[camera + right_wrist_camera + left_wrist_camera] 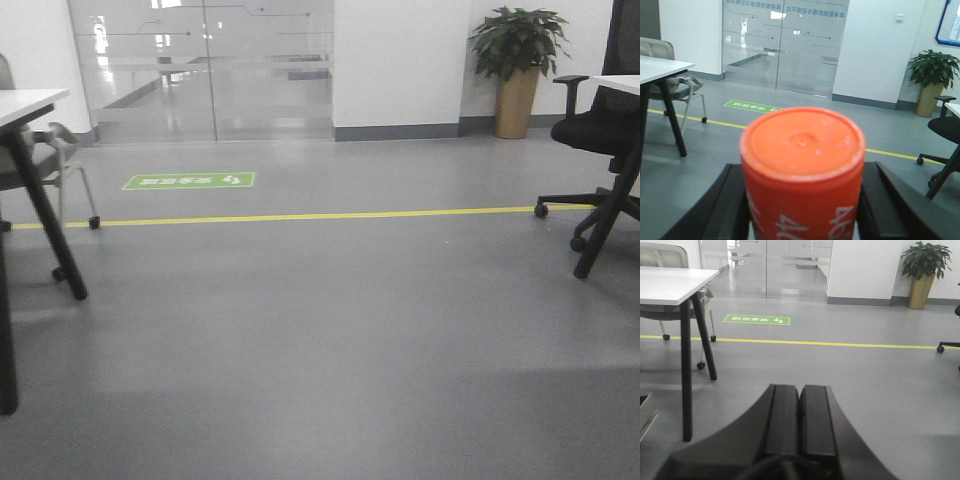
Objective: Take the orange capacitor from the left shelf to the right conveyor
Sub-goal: 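Drive the base up to the dark conveyor belt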
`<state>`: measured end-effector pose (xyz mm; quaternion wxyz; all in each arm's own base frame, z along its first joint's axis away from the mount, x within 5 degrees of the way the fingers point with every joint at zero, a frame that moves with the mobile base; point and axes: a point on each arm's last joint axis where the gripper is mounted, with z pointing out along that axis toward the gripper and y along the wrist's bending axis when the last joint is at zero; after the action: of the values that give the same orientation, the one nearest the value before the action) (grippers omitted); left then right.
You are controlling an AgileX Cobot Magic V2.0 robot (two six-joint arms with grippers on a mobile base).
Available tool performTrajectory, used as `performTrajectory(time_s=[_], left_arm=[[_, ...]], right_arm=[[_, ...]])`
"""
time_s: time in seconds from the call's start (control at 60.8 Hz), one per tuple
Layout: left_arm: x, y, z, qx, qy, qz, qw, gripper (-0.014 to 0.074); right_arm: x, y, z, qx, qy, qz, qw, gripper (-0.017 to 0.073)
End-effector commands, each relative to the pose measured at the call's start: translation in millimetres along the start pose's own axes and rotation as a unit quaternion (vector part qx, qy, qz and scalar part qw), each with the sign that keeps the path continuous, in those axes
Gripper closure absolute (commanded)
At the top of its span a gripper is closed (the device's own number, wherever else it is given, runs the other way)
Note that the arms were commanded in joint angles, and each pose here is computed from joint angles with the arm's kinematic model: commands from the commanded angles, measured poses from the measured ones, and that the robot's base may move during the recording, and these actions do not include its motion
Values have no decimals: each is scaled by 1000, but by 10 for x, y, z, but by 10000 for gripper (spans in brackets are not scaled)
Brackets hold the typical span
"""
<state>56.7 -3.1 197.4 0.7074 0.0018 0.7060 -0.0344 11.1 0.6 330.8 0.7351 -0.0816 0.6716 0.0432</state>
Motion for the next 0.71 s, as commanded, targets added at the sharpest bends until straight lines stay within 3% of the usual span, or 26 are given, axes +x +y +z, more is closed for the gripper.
performTrajectory(time_s=[0.0, 0.691], left_arm=[[-98, 2, -13, -1, -52, -2, 999, 720], [-99, 2, -15, -1, -52, -2, 999, 720]], right_arm=[[-154, -9, 0, 5, -52, -8, 999, 504], [-154, -9, 0, 5, -52, -8, 999, 504]])
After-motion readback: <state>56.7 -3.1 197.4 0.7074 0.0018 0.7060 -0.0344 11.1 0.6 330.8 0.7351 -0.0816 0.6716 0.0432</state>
